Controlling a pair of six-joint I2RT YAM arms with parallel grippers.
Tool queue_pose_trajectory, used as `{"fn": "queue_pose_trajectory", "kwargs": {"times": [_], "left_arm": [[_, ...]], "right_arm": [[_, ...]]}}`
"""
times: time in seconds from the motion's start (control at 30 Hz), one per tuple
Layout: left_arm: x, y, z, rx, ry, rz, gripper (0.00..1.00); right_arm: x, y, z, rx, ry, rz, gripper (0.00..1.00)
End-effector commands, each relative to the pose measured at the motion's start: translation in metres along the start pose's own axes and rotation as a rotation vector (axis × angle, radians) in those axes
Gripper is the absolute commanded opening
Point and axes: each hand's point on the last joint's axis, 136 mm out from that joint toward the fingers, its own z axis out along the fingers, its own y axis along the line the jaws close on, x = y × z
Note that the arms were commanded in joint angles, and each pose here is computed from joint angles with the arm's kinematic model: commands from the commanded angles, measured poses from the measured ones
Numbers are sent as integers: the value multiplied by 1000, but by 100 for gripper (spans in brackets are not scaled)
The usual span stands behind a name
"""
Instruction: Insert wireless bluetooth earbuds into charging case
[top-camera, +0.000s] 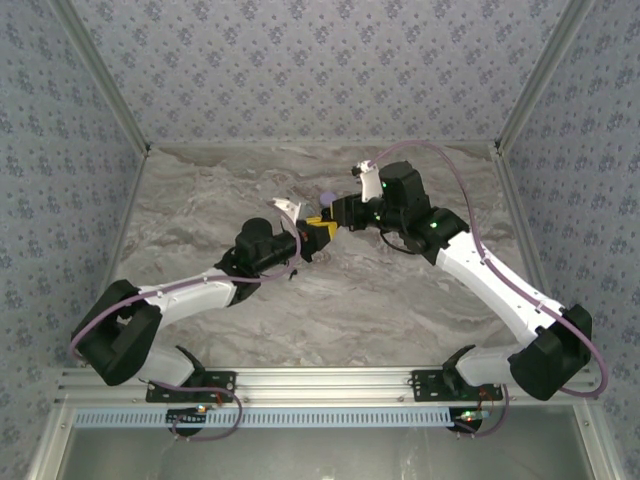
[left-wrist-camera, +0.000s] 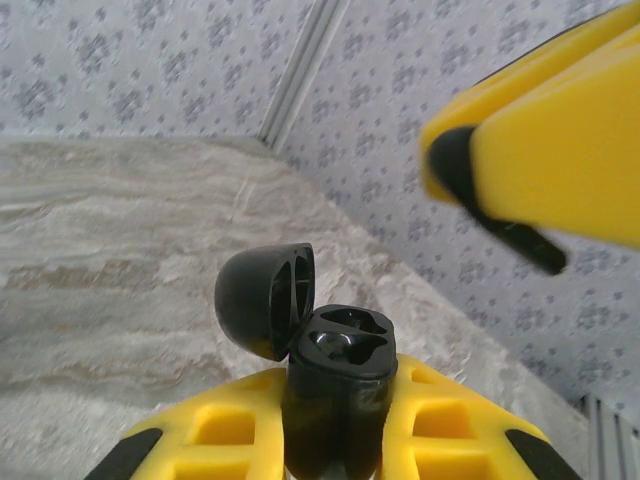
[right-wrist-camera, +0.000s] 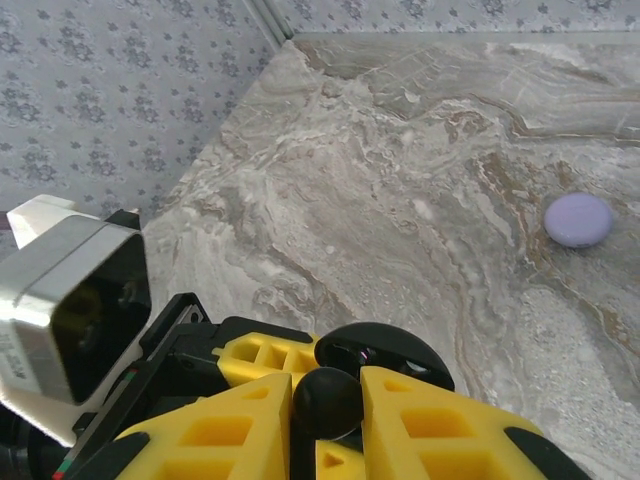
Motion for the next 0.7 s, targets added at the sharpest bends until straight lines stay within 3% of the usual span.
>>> {"fn": "queue_pose_trajectory", "kwargs": {"times": [0.0, 0.23, 0.67], "left_arm": [[-3, 13, -4, -116, 39, 40, 17], [9, 38, -25, -286, 123, 91, 17], [1, 35, -45, -319, 132, 137, 17]], "right_arm": [[11, -14, -4, 61, 32, 4, 24], [84, -60, 20, 174, 203, 78, 24], [169, -125, 60, 313, 345, 163, 25]]}}
